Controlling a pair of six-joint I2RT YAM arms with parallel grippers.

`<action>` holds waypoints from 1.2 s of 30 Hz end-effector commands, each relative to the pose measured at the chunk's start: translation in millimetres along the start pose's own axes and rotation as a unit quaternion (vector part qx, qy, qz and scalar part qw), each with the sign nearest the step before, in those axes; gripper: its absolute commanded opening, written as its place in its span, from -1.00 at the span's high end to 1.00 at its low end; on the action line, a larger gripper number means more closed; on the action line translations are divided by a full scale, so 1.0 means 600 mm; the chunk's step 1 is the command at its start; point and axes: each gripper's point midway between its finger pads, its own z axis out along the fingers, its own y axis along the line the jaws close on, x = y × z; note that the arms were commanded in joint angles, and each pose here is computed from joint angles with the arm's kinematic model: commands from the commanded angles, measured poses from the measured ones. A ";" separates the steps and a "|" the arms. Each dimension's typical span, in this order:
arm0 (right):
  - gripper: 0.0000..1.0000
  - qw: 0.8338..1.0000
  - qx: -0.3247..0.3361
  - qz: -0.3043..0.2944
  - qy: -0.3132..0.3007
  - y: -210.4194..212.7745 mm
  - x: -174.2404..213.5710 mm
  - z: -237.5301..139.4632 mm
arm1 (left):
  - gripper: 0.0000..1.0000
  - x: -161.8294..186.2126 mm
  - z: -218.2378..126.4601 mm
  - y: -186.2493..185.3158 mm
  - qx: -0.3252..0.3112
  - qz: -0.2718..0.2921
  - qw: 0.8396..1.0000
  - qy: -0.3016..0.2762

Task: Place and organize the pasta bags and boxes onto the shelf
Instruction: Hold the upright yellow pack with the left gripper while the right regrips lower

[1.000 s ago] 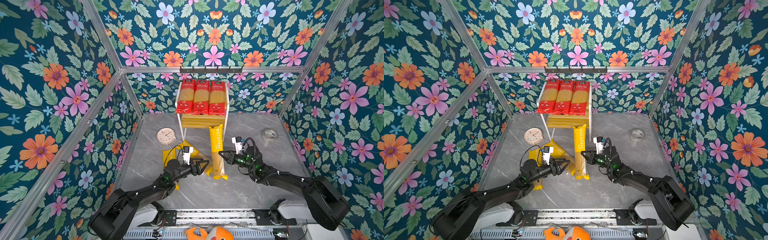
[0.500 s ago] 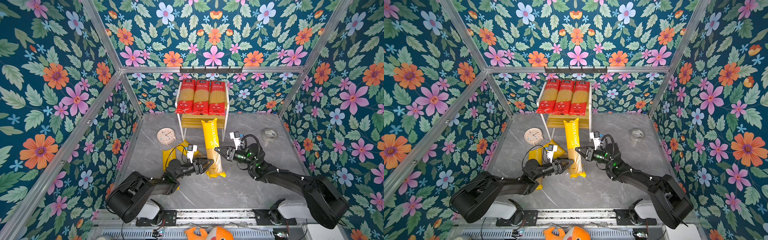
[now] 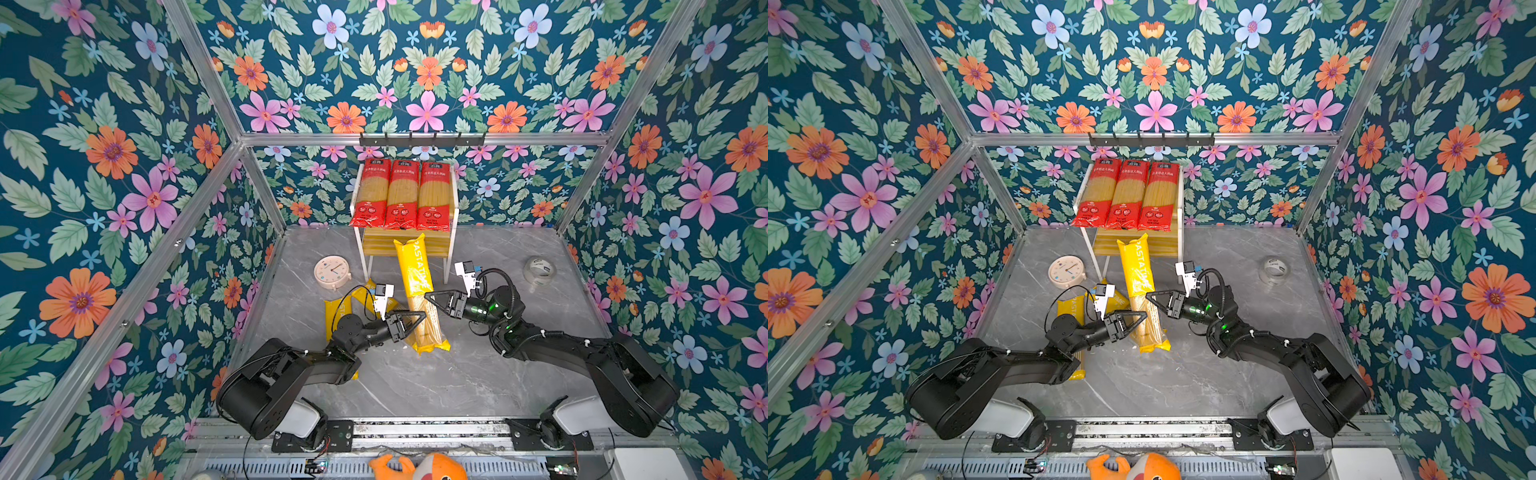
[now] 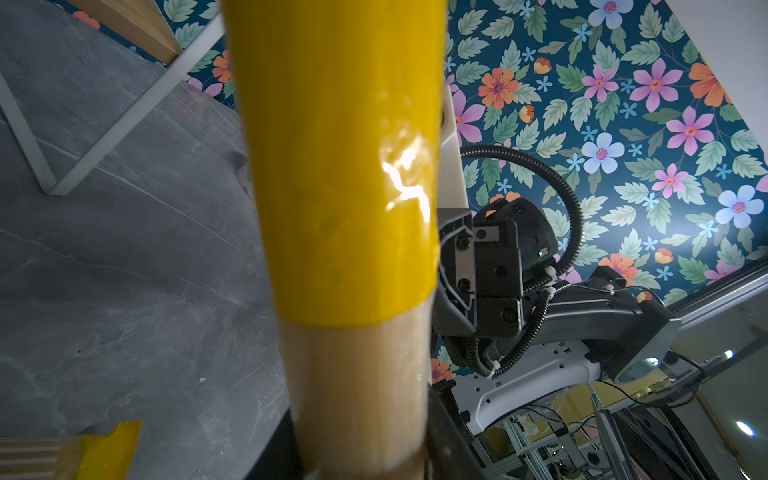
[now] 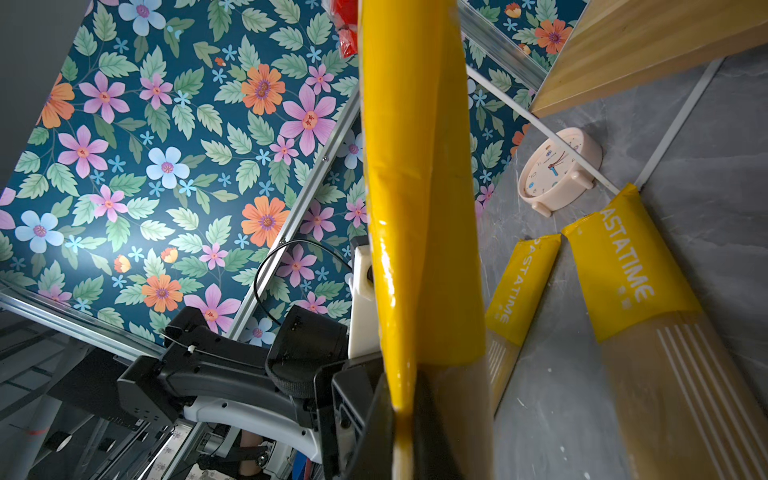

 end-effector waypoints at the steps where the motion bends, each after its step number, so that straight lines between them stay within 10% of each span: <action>1: 0.90 0.999 -0.043 -0.005 -0.021 0.035 -0.019 0.005 | 0.42 -0.006 0.002 -0.038 0.047 0.031 0.998 0.000; 21: -0.34 0.992 0.128 -0.003 -0.018 -0.054 0.025 -0.064 | 0.81 -0.030 0.007 -0.024 0.003 0.027 1.000 -0.012; 36: -0.51 0.984 0.170 0.026 0.038 -0.069 0.102 -0.119 | 0.93 -0.069 0.007 0.021 -0.016 -0.046 0.998 -0.040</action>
